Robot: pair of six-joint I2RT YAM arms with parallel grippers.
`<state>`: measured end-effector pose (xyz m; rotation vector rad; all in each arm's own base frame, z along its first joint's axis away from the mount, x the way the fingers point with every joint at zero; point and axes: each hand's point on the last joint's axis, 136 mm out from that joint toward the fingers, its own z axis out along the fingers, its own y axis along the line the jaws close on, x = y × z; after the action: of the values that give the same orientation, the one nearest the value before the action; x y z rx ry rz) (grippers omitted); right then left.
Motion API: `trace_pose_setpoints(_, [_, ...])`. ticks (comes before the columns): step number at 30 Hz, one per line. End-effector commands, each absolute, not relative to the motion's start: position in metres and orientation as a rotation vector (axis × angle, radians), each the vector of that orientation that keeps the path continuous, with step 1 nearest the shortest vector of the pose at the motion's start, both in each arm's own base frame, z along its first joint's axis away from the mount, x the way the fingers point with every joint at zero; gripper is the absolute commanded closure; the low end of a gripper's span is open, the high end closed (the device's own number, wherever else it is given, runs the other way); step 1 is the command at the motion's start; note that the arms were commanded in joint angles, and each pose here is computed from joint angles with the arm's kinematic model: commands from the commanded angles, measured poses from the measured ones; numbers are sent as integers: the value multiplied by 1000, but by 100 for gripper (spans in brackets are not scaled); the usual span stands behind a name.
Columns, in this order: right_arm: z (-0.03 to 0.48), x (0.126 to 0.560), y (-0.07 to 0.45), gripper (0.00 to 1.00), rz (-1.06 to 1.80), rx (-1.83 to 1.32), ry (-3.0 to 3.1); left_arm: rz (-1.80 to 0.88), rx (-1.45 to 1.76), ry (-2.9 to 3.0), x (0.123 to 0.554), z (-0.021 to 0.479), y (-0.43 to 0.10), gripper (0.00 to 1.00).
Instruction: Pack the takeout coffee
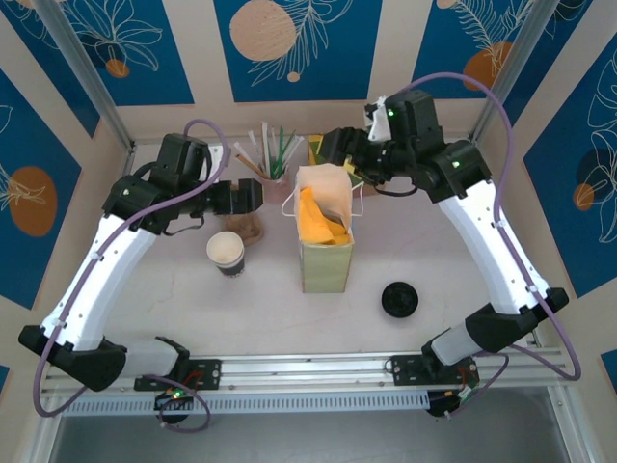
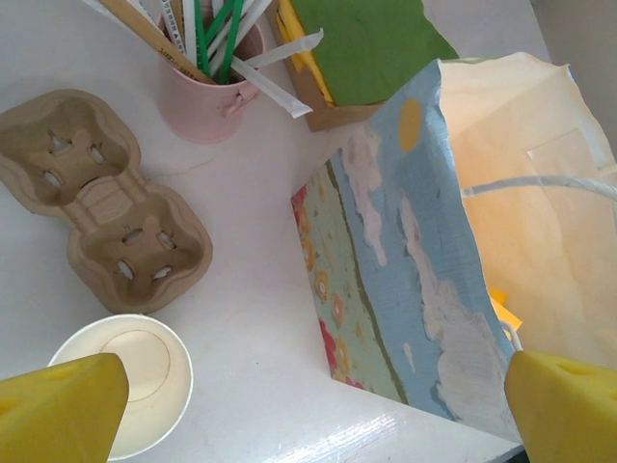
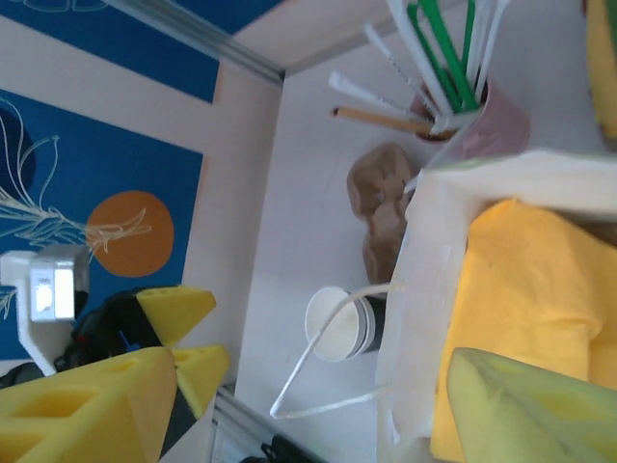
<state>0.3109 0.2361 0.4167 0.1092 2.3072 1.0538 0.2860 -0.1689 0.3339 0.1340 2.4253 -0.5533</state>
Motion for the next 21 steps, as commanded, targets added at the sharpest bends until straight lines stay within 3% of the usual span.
trace_pose_setpoints(1, [422,313,204,22,924,112,2282,-488,139,2378,293,346,-162,0])
trace_pose_setpoints(8, [414,329,124,11,733,286,2191,-298,74,2371,307,331,-130,0])
trace_pose_setpoints(14, [374,336,62,0,556,431,2184,-183,-47,2391,320,303,-95,0])
trace_pose_setpoints(21, [290,346,8,1,276,512,2246,7,-304,2356,336,257,-33,0])
